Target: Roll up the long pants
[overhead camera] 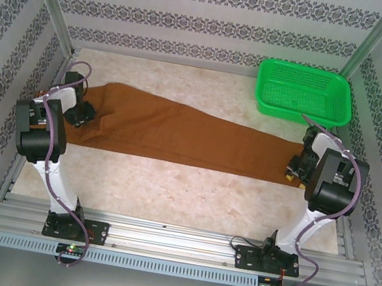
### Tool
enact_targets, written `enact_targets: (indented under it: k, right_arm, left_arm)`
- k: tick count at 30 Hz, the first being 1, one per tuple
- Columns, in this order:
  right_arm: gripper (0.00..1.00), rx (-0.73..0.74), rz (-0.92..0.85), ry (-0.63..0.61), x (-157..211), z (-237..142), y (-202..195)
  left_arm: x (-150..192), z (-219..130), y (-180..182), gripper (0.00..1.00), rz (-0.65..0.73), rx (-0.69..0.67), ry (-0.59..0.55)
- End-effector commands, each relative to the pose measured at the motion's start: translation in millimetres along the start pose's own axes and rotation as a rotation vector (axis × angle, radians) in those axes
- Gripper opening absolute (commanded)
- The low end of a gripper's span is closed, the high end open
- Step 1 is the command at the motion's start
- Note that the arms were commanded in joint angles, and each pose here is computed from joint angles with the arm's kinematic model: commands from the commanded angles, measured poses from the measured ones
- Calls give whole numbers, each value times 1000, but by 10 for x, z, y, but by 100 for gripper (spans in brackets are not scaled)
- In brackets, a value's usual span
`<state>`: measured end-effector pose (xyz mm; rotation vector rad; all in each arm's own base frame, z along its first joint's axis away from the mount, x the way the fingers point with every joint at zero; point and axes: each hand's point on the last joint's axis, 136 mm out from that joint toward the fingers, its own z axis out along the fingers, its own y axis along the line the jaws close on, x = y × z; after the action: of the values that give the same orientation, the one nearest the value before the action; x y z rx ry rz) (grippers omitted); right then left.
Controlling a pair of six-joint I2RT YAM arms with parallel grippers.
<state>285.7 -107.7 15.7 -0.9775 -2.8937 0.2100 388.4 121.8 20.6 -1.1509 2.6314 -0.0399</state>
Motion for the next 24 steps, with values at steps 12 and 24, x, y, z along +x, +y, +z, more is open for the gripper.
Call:
enact_targets:
  k: [12, 24]
  right_arm:
    - [0, 115, 65, -108, -357, -255, -385]
    - [0, 165, 178, -97, -561, -156, -820]
  left_arm:
    - [167, 178, 186, 25, -35, 3, 61]
    - [98, 87, 326, 22, -60, -41, 46]
